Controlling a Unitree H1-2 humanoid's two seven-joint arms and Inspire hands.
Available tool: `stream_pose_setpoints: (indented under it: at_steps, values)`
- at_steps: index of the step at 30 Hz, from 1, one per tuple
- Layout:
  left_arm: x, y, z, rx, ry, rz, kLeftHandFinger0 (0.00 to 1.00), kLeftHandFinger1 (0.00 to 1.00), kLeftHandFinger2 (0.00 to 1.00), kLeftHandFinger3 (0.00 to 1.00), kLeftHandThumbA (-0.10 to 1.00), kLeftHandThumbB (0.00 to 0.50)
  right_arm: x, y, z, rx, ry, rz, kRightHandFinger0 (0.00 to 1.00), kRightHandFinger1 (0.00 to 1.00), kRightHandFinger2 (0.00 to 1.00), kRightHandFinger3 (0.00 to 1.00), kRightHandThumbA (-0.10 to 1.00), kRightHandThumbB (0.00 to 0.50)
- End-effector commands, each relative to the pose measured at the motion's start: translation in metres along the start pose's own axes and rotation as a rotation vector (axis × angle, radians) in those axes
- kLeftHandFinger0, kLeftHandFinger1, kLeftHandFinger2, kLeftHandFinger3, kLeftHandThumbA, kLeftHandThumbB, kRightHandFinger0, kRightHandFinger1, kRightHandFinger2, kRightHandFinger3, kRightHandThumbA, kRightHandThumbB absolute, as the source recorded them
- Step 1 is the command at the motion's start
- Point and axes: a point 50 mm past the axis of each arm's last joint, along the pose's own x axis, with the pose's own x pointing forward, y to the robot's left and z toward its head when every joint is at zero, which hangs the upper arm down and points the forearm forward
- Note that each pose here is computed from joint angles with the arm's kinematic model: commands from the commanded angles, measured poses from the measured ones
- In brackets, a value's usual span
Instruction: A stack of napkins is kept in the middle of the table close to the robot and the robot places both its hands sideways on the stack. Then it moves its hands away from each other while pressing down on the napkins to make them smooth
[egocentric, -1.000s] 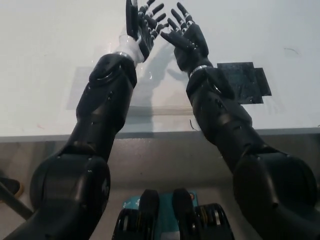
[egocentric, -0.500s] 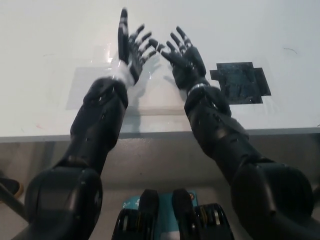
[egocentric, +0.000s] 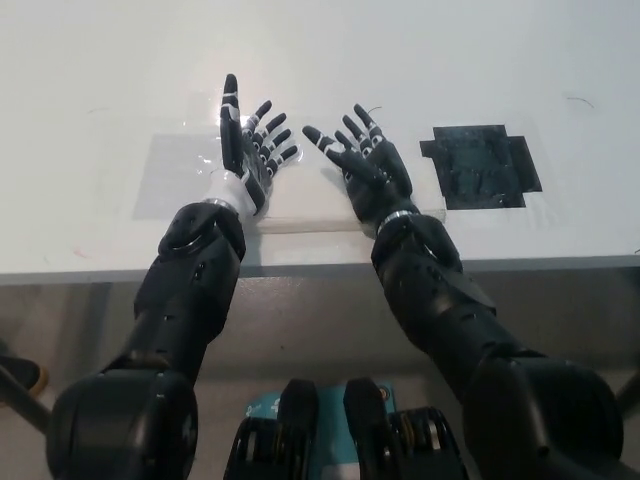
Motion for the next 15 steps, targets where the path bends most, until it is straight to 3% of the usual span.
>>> stream_pose_setpoints:
  at_steps: [1, 15]
  values:
    - [-0.003, -0.002, -0.012, 0.008, 0.010, -0.010, 1.00, 1.00, 1.00, 1.00, 1.00, 0.218, -0.002, 0.011, -0.004, 0.024, -0.032, 0.042, 1.00, 1.00, 1.00, 1.00, 1.00, 0.199]
    - [-0.003, -0.033, -0.012, 0.111, -0.032, -0.101, 1.00, 1.00, 1.00, 1.00, 1.00, 0.213, -0.007, -0.007, -0.013, 0.059, -0.013, 0.006, 1.00, 1.00, 1.00, 1.00, 1.00, 0.233]
